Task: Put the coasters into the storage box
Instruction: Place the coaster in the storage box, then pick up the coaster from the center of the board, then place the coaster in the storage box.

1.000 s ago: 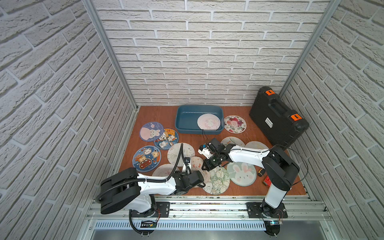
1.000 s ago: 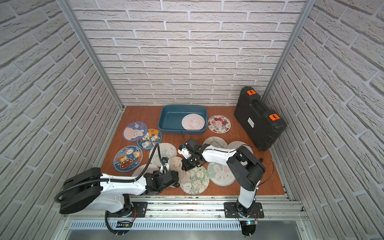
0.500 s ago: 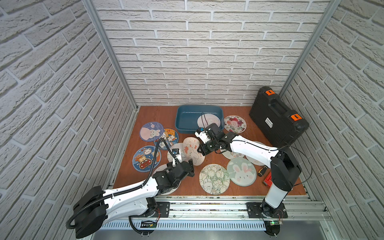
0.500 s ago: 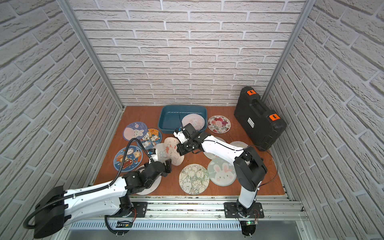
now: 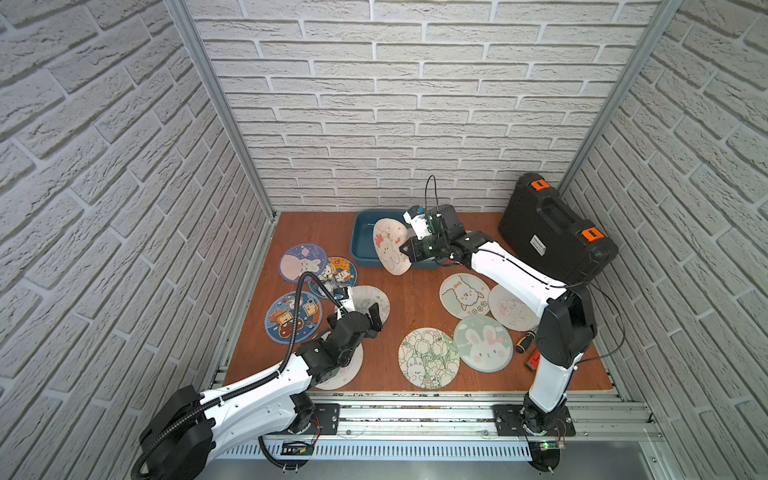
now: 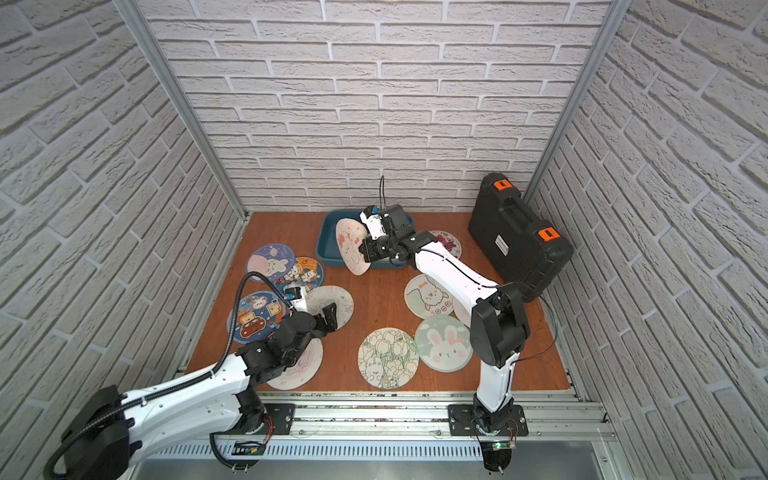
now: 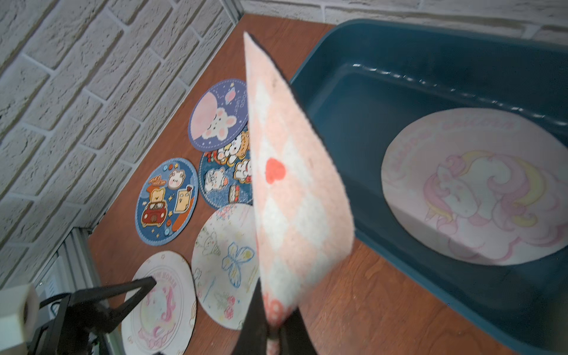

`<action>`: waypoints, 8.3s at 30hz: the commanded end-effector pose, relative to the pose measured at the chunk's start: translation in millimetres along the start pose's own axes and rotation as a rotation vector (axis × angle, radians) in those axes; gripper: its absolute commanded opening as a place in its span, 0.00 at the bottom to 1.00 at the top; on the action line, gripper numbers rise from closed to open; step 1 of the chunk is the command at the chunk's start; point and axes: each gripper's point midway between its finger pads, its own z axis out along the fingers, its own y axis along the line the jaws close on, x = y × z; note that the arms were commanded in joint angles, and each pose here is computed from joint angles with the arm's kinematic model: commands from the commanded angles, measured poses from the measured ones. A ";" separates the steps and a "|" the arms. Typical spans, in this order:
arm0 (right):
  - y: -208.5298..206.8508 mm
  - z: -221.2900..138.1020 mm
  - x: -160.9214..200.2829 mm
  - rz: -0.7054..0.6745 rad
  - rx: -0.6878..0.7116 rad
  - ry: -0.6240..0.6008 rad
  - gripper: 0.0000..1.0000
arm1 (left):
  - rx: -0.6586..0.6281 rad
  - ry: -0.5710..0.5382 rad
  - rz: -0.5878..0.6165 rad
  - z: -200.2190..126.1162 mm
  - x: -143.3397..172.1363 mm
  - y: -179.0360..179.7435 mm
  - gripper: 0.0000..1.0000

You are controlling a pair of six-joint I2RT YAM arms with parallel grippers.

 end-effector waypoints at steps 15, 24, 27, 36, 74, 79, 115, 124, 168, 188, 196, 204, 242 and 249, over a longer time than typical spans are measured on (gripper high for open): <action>-59.6 79.9 -64.2 0.044 0.034 -0.163 0.06 | 0.058 0.020 0.022 20.9 -4.2 -18.1 0.98; -131.7 101.0 -53.7 0.116 0.277 -0.158 0.06 | 0.045 0.040 0.033 23.0 -2.9 -14.9 0.98; -154.4 100.6 -43.5 0.151 0.347 -0.137 0.06 | 0.038 0.044 0.038 23.7 -2.9 -14.1 0.98; -187.6 101.2 -16.3 0.175 0.473 -0.060 0.07 | 0.025 0.052 0.046 30.8 -4.1 -16.2 0.98; -120.2 2.4 4.8 0.087 0.323 -0.051 0.54 | -0.094 0.080 -0.041 42.7 3.0 14.3 0.98; -92.1 0.2 25.9 0.014 0.281 -0.019 0.54 | -0.135 0.092 -0.076 42.9 8.0 28.9 0.98; 10.6 95.9 199.3 0.052 0.007 0.340 0.51 | -0.292 0.173 -0.209 58.4 34.1 97.0 0.98; 9.3 107.8 212.9 0.084 -0.003 0.380 0.51 | -0.277 0.187 -0.217 72.1 31.7 96.6 0.98; 45.5 91.0 175.8 -0.051 -0.015 0.326 0.06 | -0.094 0.225 -0.178 85.3 34.1 60.1 0.98; 43.9 4.6 50.4 -0.167 0.058 0.031 0.06 | -0.078 0.068 -0.153 36.0 -6.4 65.3 0.98; 29.9 -6.3 -9.3 -0.168 0.113 -0.124 0.06 | -0.075 0.061 -0.153 28.0 -6.0 67.7 0.98; 0.5 10.6 -44.9 -0.144 0.169 -0.192 0.06 | -0.069 0.066 -0.140 29.0 -5.2 66.4 0.98; -177.9 110.8 1.5 0.062 0.556 -0.052 0.51 | -0.111 0.083 -0.117 31.4 -3.3 71.2 0.98; -149.1 77.9 -23.4 0.020 0.481 -0.117 0.56 | -0.159 0.105 -0.114 29.9 -2.6 77.2 0.98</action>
